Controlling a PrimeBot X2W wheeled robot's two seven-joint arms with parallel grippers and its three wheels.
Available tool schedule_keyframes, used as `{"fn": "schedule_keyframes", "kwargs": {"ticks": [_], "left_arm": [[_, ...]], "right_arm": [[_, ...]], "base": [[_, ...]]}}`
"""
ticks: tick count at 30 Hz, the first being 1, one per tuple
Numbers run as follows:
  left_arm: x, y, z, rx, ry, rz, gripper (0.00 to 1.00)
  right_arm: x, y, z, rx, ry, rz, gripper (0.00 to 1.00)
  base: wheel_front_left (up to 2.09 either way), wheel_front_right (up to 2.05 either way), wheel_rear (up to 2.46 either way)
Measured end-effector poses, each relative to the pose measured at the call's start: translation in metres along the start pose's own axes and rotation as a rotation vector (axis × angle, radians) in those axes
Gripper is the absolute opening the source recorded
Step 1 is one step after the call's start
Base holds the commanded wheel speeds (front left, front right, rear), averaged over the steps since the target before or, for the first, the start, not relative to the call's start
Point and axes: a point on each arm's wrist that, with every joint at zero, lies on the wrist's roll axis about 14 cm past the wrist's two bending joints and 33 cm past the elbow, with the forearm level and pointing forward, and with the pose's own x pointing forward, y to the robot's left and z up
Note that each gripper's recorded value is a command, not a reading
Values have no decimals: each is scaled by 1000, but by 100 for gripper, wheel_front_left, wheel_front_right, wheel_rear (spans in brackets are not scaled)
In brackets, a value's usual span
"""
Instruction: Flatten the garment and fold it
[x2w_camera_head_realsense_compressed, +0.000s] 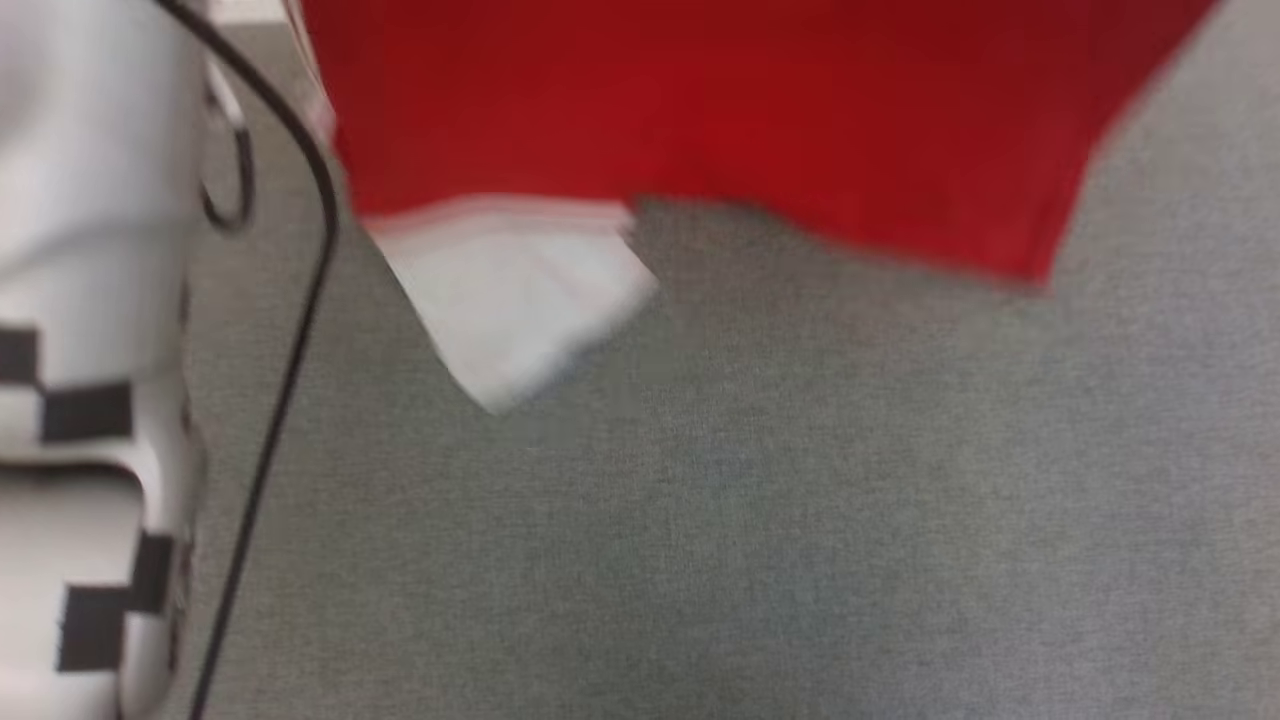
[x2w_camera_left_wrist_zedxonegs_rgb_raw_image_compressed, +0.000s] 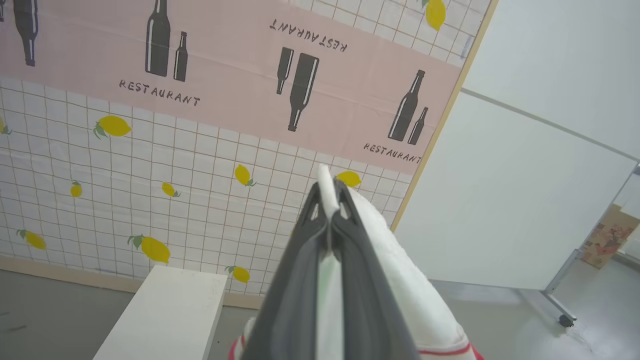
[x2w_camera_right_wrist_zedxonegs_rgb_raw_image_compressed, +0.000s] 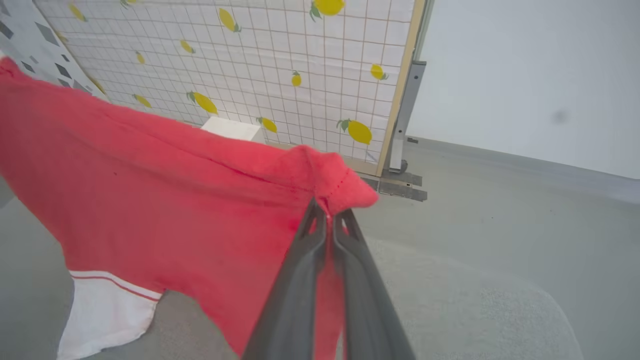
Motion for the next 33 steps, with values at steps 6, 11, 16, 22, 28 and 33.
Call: {"fn": "schedule_keyframes", "kwargs": {"ticks": [6, 11, 16, 22, 28, 33], "left_arm": [[35, -7, 26, 29, -132, 9, 0], [47, -5, 41, 23, -248, 27, 0], [52, 6, 21, 16, -232, 40, 0], [39, 25, -24, 11, -156, 59, 0], [1, 42, -69, 5, -62, 65, 0], [-66, 62, -109, -53, 41, 104, 0]], "right_arm": [[33, -12, 31, -17, -95, -35, 0], [50, -27, 42, 1, -168, -68, 0], [70, -31, 20, 12, -128, -67, 0], [83, -21, -25, 44, -59, -12, 0], [69, -1, -81, 87, -11, 53, 0], [34, 11, -128, 154, 9, 75, 0]], "base": [[0, 0, 0], [0, 0, 0], [0, 0, 0], [0, 0, 0], [0, 0, 0], [0, 0, 0]]}}
